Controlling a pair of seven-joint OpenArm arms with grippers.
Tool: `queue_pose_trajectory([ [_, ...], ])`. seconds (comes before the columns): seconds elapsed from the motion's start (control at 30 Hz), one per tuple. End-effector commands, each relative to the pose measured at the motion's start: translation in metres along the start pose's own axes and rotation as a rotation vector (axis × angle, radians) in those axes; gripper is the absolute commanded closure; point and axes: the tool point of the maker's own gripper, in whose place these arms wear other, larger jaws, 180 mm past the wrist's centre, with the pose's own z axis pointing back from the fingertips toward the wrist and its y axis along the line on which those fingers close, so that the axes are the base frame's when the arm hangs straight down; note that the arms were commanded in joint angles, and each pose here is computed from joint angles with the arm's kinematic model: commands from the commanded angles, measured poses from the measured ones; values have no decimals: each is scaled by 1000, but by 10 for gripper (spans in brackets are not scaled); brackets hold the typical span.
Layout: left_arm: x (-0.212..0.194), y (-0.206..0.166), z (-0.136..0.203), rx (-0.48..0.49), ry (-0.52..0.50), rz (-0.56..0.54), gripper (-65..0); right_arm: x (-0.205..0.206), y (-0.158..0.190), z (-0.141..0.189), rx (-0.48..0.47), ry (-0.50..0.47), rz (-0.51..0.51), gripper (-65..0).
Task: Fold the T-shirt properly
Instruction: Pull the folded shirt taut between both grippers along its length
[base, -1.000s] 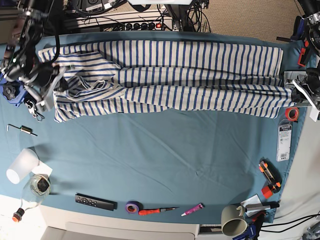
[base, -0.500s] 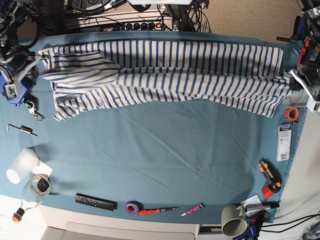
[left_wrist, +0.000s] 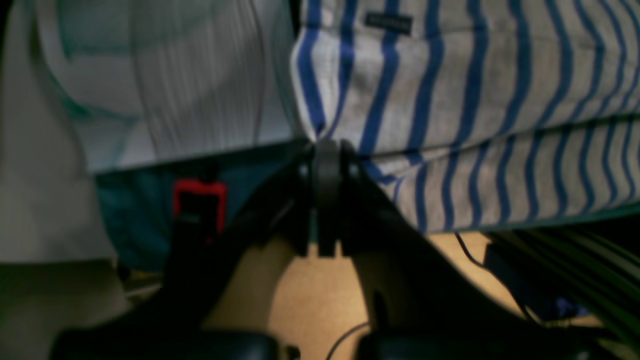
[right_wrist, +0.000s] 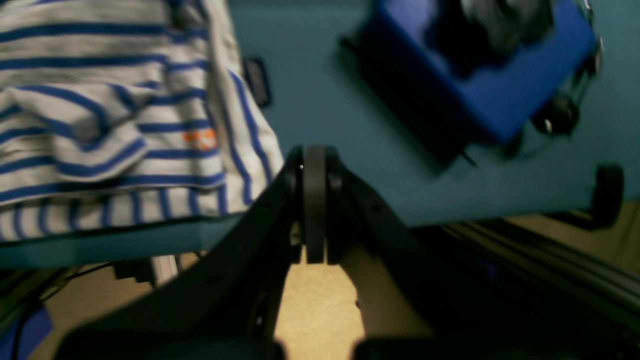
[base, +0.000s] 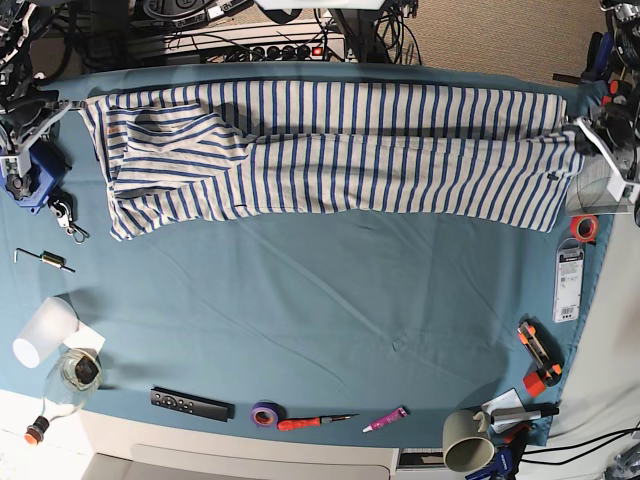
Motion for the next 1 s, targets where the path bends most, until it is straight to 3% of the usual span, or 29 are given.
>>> queue_pose_trajectory([
  [0.0, 7, 3, 8, 12, -17, -22, 0, 10, -10, 6, -38, -32, 12, 0],
  [0.17, 3, -8, 11, 1, -21, -44, 0, 10, -20, 7, -95, -33, -14, 0],
  [0.53, -22, -46, 9, -46, -30, -21, 0, 12, -20, 7, -92, -41, -14, 0],
  [0.97, -34, -13, 11, 136, 33, -16, 0, 14, -19, 7, -86, -52, -15, 0],
])
